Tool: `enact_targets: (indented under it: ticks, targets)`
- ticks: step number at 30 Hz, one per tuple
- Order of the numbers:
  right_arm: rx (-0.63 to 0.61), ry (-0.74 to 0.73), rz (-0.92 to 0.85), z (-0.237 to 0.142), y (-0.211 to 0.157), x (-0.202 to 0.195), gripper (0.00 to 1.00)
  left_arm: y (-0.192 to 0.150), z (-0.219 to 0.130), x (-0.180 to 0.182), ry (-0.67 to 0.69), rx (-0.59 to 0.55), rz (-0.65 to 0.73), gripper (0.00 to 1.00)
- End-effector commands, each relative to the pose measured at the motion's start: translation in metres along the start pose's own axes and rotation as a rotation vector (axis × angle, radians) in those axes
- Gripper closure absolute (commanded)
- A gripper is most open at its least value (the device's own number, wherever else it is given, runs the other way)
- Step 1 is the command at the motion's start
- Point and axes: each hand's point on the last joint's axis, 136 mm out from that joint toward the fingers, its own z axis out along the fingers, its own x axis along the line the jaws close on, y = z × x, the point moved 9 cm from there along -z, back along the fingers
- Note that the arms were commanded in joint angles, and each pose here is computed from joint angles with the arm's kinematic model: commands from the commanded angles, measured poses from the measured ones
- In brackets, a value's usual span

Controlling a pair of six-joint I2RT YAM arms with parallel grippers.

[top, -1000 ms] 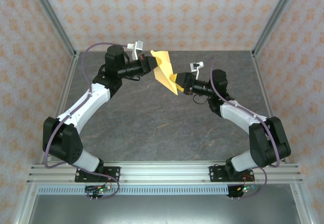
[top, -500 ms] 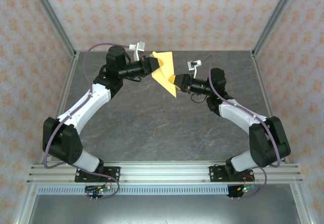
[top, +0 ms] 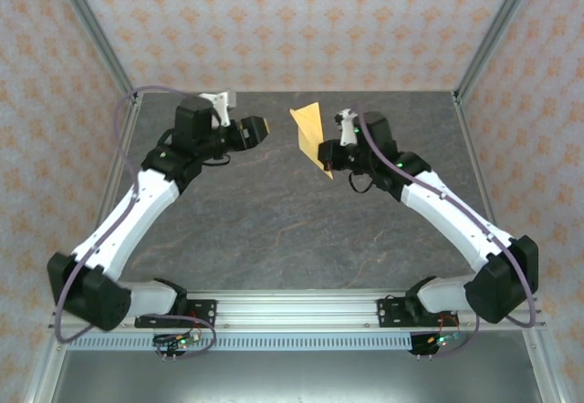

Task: Fold a paper plane with a square sheet of paper (fold left side to right side)
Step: Turn over the paper at the center of the table.

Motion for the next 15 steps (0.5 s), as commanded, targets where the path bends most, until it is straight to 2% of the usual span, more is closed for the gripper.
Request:
enact_targets:
  ticks: [1,5,10,15]
  targets:
    - [0.203,-0.607,-0.322,0.004,-0.030,-0.027,0.93,-0.008,-0.024,0.025,0.247,-0.112,0.040,0.36]
    - [0.293,-0.833,-0.514,0.030,-0.040,-0.013,0.93,-0.012,-0.051,0.032,0.333,-0.202,0.043,0.35]
    - [0.389,-0.978,-0.748,0.074,-0.068,0.007,0.93,-0.013,-0.067,0.033,0.368,-0.249,0.047,0.34]
    - [0.484,-1.090,-0.933,0.117,-0.102,0.013,0.92,-0.014,-0.068,0.035,0.375,-0.253,0.038,0.33]
